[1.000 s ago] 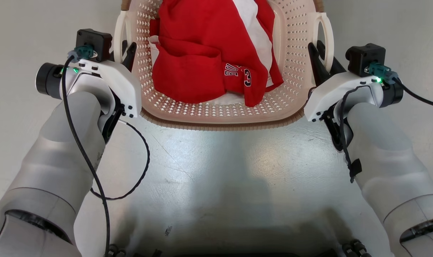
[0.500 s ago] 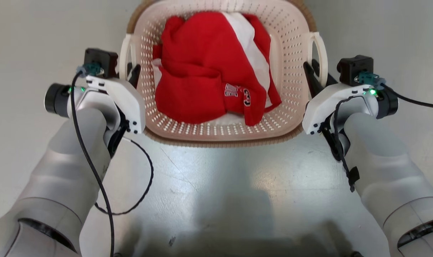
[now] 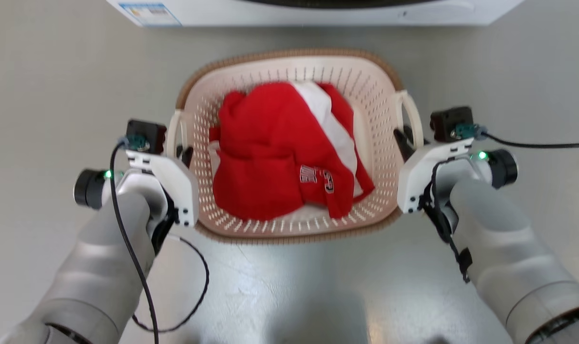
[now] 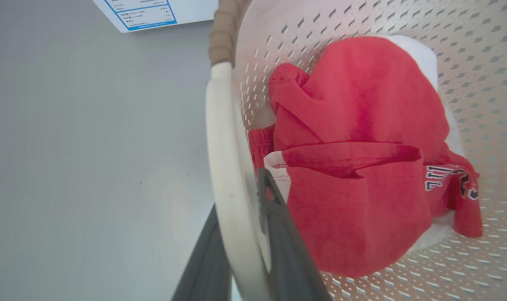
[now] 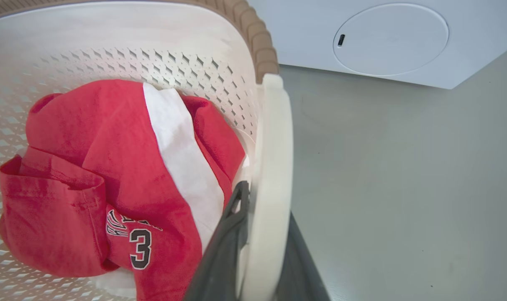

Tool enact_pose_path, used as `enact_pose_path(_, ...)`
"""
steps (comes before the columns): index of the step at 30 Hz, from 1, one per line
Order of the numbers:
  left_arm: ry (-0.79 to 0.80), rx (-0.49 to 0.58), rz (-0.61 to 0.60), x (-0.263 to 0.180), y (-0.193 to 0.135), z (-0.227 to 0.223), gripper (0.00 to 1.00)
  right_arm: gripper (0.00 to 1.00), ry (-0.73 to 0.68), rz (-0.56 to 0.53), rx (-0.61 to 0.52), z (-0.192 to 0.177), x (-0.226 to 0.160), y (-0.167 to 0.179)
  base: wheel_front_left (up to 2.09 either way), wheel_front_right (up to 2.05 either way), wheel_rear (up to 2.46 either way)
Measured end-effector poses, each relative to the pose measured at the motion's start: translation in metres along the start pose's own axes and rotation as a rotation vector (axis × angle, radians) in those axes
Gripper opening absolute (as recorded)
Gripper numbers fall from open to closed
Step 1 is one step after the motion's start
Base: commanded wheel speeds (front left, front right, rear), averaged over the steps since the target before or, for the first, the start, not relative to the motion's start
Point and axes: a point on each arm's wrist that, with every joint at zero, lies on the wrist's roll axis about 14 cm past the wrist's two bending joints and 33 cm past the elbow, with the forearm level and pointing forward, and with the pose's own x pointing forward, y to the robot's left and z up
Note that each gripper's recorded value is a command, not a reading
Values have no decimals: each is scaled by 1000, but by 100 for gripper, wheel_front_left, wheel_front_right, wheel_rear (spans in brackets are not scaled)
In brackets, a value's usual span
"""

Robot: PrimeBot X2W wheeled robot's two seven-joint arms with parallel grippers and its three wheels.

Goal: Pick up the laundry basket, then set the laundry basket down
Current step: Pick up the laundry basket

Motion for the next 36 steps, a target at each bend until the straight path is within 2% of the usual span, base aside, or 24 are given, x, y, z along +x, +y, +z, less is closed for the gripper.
enact_pose_path(10,8,15,13,-51,-7,-3,0,0,18,22,20,-2,-53,26,0,0,0)
enact_pose_path(18,-38,35,0,-82,-22,11,0,0,-11,6,5,17,-93,32,0,0,0)
enact_pose_path(36,-58,100,-21,-141,-51,-5,0,0,-30,-11,10,-6,-166,51,0,0,0)
